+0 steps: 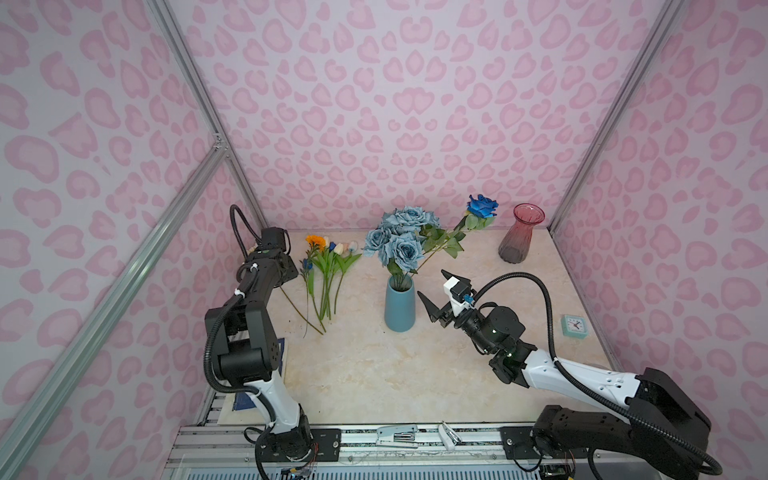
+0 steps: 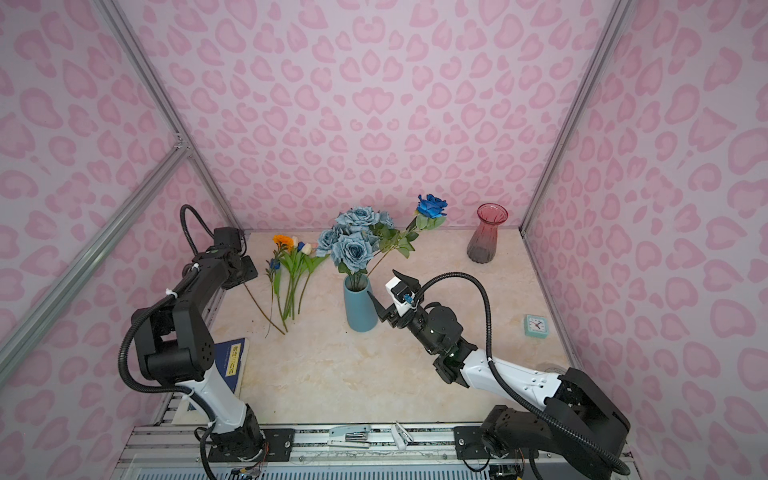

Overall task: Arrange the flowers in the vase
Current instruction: 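Move the left gripper back down to the sunflower stem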

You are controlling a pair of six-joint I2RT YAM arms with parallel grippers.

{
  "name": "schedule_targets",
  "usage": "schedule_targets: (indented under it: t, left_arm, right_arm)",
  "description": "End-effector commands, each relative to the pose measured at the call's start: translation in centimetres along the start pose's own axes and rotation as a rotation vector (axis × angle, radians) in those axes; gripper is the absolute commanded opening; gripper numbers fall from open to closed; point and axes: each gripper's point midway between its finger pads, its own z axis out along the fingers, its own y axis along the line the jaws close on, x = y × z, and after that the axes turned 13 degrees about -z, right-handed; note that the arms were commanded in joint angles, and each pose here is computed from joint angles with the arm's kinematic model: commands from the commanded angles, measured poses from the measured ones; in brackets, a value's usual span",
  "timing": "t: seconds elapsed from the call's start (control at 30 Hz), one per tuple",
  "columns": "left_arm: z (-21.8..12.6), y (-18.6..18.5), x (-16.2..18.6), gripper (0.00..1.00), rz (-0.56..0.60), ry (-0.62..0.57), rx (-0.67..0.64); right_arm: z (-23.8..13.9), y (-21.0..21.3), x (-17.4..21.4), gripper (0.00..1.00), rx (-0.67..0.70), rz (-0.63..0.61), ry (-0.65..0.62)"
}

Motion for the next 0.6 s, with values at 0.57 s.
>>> schedule_targets:
  t: [0.57]
  left_arm:
    - [8.2, 0.4, 3.9, 0.41, 0.042, 0.231, -0.129]
  right_arm:
    - [-0.1, -0.2, -0.3, 0.81, 0.013, -0.013, -0.018]
